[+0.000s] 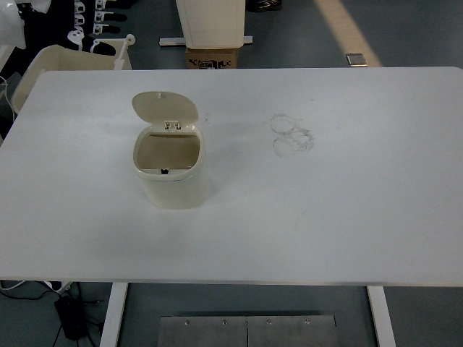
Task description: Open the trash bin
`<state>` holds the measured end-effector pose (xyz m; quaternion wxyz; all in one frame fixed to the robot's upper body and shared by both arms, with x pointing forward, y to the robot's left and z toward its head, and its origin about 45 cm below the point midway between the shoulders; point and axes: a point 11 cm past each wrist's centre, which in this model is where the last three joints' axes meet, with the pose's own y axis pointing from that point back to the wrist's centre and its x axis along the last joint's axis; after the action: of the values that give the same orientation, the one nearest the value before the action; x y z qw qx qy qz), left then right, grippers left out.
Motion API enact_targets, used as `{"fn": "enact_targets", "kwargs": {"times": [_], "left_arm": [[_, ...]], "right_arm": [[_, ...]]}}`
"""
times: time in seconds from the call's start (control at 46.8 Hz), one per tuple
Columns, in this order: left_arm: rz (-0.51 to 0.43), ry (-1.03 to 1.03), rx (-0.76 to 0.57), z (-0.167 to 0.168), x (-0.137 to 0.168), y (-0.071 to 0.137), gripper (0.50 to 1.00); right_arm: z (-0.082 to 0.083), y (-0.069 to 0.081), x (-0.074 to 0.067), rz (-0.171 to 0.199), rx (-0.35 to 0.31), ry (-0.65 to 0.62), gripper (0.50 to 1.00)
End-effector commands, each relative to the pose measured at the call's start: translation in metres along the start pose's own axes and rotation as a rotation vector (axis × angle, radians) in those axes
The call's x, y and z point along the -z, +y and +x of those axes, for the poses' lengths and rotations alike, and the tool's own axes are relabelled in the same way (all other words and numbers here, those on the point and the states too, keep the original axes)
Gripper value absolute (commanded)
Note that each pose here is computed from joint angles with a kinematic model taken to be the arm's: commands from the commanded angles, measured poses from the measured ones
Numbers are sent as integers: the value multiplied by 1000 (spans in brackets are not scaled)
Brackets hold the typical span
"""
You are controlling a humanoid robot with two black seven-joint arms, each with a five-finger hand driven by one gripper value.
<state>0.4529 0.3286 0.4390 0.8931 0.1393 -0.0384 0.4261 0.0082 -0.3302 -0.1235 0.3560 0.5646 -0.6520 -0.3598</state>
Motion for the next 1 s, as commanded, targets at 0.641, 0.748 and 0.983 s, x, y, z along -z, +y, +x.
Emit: {"fn": "enact_targets", "kwargs": {"times": [0.641, 0.748, 0.983], "left_arm": [[-350, 516, -418, 94, 79, 50, 1000], [-374, 610, -472, 96, 109, 59, 1000], [-362, 779, -635, 90, 204, 84, 1000]], "right_arm": [[0, 0, -1, -1, 0, 0, 991], [0, 0, -1, -1, 2, 1, 991], [0, 0, -1, -1, 1, -1, 991]]}}
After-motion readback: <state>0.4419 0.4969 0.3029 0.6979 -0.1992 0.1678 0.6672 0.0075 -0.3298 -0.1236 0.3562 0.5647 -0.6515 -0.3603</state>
